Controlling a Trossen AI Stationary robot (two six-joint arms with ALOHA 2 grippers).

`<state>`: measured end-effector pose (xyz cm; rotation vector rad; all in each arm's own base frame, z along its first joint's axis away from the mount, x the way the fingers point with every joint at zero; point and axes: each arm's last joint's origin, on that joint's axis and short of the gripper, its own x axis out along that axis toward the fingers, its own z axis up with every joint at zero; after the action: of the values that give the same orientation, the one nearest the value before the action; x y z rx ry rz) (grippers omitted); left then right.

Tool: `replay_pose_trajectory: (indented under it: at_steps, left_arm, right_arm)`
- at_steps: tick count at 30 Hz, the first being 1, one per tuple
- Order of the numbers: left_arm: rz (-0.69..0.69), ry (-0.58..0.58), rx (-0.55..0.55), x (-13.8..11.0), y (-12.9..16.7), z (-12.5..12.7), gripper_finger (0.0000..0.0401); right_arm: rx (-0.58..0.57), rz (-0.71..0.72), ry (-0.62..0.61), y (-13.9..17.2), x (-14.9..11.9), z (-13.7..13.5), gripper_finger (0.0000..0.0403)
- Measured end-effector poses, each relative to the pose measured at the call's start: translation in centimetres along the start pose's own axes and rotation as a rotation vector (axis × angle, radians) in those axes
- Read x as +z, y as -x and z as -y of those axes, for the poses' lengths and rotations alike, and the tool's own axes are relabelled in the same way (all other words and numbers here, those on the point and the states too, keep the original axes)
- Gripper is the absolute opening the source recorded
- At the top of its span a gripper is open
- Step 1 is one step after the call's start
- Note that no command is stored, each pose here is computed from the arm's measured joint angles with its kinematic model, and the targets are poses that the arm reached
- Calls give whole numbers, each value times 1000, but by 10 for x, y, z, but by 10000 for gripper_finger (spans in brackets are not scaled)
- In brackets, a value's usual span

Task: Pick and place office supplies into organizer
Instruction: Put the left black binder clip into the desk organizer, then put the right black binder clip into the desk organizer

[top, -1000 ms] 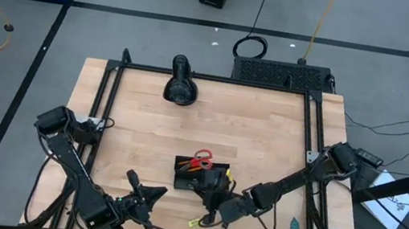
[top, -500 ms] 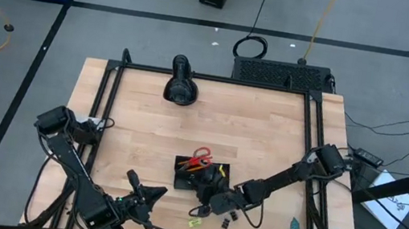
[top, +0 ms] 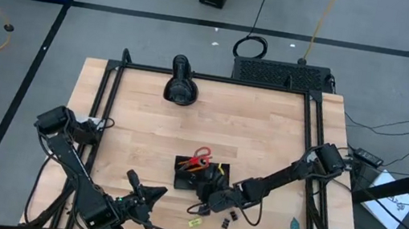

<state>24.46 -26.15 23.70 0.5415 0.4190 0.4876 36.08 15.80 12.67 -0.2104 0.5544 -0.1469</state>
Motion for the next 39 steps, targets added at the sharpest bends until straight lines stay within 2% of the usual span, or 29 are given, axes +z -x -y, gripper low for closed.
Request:
replay_pose_trajectory:
  at_steps: [14,19,23,28,30,32,36,39]
  left_arm:
    - [0,2,0,0,0,0,26]
    - [-2,2,-4,0,0,0,26]
    - [-4,4,-6,0,0,0,26]
    - [-20,7,-29,0,0,1,26]
    - [-24,8,-36,-1,0,1,26]
    - [-28,9,-42,-1,0,1,26]
    - [-29,15,-43,-1,0,1,26]
    - [-29,16,-44,-1,0,1,26]
  right_arm:
    - [1,4,-44,1,1,-1,69]
    - [28,45,1,20,15,-5,88]
    - [92,80,16,51,30,-14,105]
    - [322,62,93,91,36,-32,118]
    - [353,7,125,102,31,-36,118]
    - [291,-59,90,108,24,-36,116]
    - [72,-169,-100,114,7,-27,111]
    - [32,-239,-174,116,-3,-25,110]
